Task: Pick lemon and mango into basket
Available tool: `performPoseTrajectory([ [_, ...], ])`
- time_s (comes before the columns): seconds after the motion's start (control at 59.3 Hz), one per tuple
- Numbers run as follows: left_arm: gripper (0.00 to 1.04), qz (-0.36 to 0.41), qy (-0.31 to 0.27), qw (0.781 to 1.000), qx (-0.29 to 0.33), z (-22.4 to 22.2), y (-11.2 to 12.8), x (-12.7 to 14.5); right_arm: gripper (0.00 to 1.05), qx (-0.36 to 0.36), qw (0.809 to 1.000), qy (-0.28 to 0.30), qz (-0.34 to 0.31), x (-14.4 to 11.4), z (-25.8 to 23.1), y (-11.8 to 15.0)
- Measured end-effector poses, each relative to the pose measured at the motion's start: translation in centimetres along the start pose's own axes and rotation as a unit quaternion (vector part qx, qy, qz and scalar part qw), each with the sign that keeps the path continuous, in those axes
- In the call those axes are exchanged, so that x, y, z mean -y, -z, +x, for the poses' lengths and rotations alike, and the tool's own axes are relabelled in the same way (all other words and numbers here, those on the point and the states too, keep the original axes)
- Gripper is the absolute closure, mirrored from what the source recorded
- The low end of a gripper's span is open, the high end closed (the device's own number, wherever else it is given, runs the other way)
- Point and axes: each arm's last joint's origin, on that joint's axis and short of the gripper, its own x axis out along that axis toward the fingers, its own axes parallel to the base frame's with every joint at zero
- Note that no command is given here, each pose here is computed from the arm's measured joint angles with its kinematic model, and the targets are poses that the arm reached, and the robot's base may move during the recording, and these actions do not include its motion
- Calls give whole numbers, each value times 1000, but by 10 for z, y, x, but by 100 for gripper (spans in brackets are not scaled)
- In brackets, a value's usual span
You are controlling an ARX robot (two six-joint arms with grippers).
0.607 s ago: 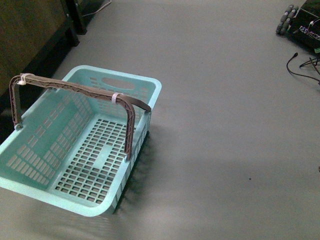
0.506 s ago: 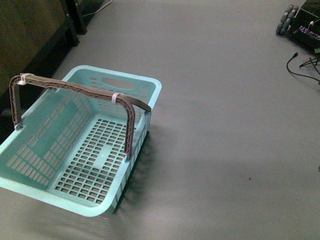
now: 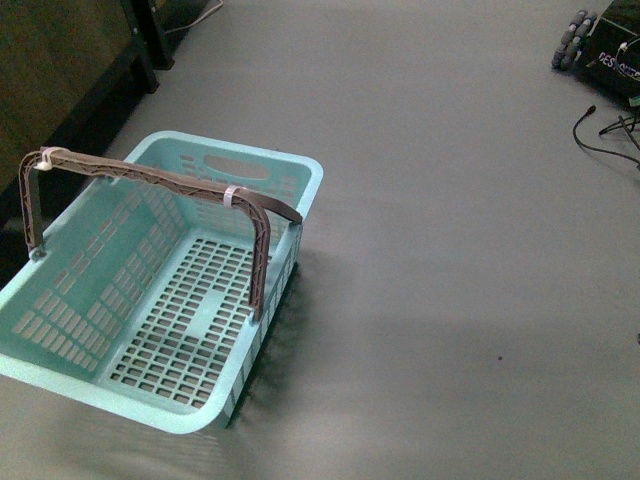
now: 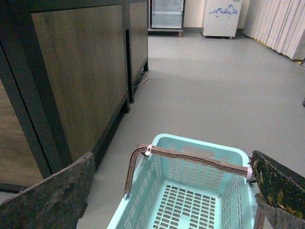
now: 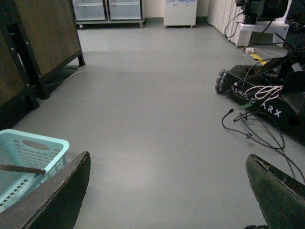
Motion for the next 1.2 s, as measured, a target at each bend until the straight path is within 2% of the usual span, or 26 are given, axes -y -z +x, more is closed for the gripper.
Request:
performPoseTrajectory([
  [0.118,7,-3,4,1000,-4,0,0,0,9,0,1000,0,0,0,0,0],
  [0.135,7,-13,9,1000,-15,0,1,0,9,0,1000,0,0,0,0,0],
  [0.186,7,-70,42,991,-109,0,0,1,9,0,1000,0,0,0,0,0],
  [0.219,7,-143,49,970,-189,2,0,1,9,0,1000,-1,0,0,0,0],
  [0.253,7,-191,43,953,-232,3,2,1,9,0,1000,0,0,0,0,0],
  [0.321,7,-272,26,923,-270,7,4,1,9,0,1000,0,0,0,0,0],
  [0.523,7,-378,12,889,-259,37,-7,-2,9,0,1000,0,0,0,0,0],
  [0.658,7,-430,-22,866,-253,70,-3,-5,9,0,1000,0,0,0,0,0],
  [0.979,7,-499,-120,810,-283,168,44,9,9,0,1000,0,0,0,0,0],
  [1.063,7,-513,-161,790,-295,197,64,17,9,0,1000,0,0,0,0,0],
  [1.198,7,-518,-180,777,-310,225,82,31,9,0,1000,0,0,0,0,0],
])
